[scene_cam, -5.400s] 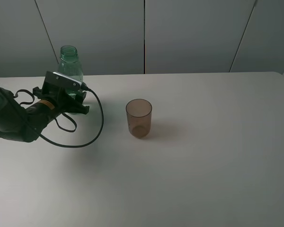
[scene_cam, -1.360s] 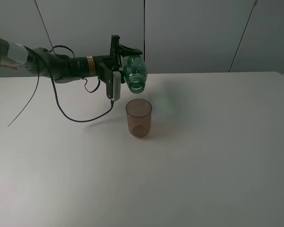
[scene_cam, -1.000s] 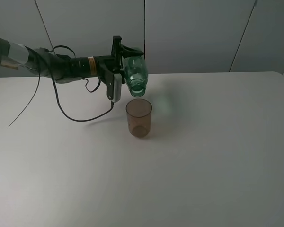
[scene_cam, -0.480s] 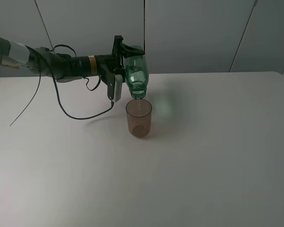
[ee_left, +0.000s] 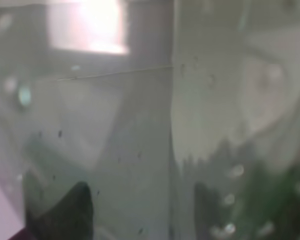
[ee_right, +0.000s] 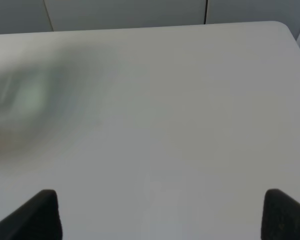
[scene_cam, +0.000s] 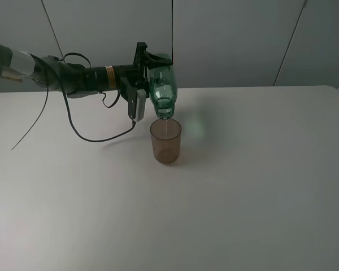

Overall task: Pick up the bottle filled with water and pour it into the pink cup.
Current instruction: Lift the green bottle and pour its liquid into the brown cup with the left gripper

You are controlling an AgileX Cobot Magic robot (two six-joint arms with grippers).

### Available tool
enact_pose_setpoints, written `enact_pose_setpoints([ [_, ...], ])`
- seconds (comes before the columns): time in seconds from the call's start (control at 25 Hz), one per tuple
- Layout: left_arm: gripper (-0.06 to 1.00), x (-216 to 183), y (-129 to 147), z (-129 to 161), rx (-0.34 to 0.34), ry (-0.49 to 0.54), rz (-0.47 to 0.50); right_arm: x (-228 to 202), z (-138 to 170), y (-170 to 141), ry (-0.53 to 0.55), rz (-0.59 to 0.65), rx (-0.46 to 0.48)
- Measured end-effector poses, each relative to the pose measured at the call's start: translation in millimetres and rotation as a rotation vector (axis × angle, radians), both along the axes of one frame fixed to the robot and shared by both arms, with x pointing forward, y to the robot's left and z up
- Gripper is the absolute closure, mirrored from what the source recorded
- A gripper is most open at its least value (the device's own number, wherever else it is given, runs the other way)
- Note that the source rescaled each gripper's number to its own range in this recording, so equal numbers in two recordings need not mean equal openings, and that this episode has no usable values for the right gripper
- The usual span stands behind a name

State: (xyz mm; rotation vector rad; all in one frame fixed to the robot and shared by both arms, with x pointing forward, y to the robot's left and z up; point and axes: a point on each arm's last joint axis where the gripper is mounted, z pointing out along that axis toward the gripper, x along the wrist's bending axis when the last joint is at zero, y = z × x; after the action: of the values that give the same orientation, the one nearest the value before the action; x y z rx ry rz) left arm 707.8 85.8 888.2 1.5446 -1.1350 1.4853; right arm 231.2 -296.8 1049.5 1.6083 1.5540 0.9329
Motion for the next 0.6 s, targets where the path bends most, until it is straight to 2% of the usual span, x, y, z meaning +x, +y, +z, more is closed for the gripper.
enact_pose_setpoints([
  [0.6, 0.94, -0.9, -3.4, 12.9, 0.017, -0.068, -0.004, 0.0, 0.0, 0.0, 0.000, 0.000, 0.000],
])
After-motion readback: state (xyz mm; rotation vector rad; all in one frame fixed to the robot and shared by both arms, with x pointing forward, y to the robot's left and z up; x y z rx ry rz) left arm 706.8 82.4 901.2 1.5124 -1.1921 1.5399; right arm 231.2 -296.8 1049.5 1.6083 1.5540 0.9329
